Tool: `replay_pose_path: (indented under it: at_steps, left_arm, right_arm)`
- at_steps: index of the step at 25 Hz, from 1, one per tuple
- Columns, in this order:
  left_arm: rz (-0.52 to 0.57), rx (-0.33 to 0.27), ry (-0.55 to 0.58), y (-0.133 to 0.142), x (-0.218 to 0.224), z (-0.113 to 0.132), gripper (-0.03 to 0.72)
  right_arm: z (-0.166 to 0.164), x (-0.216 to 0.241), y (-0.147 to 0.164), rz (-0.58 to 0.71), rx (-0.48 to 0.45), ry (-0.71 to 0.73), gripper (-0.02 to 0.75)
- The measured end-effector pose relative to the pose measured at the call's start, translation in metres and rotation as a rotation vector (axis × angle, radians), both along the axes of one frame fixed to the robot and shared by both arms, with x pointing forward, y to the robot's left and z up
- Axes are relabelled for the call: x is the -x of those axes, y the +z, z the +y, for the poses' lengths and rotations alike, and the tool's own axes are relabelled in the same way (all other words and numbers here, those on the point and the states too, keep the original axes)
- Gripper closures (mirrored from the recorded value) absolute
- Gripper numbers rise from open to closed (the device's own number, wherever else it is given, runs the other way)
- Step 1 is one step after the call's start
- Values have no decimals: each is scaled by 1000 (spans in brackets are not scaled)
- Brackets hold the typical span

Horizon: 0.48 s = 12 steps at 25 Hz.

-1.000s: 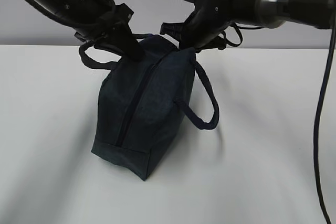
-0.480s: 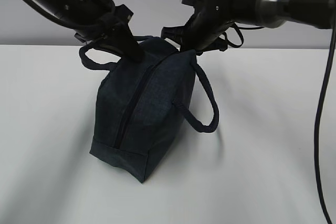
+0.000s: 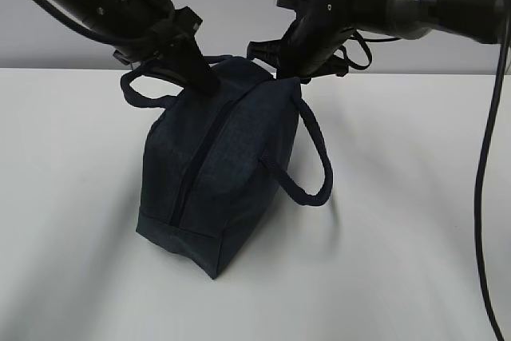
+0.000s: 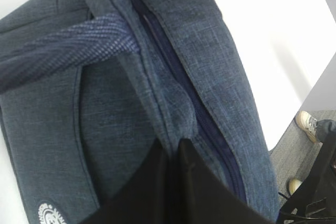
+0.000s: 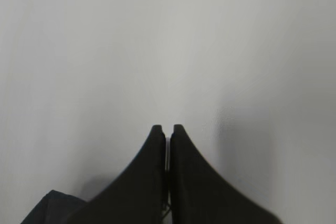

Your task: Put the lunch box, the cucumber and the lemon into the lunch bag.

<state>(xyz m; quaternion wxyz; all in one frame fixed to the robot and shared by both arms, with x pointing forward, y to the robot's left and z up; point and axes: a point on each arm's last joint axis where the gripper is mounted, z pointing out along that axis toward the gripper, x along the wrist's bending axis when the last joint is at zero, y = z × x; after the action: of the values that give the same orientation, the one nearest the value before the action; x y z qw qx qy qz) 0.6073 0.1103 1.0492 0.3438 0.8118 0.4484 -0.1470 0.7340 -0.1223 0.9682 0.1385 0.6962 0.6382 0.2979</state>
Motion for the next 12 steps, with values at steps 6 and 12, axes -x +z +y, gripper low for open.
replay_pose_path:
  at_steps: [6,12]
  left_arm:
    - [0,0,0,0,0,0,694]
    - [1,0,-5,1,1,0,694]
  right_arm:
    - [-1,0,3,4,20,3,736]
    - [-5,-1,3,-1,50,7,624]
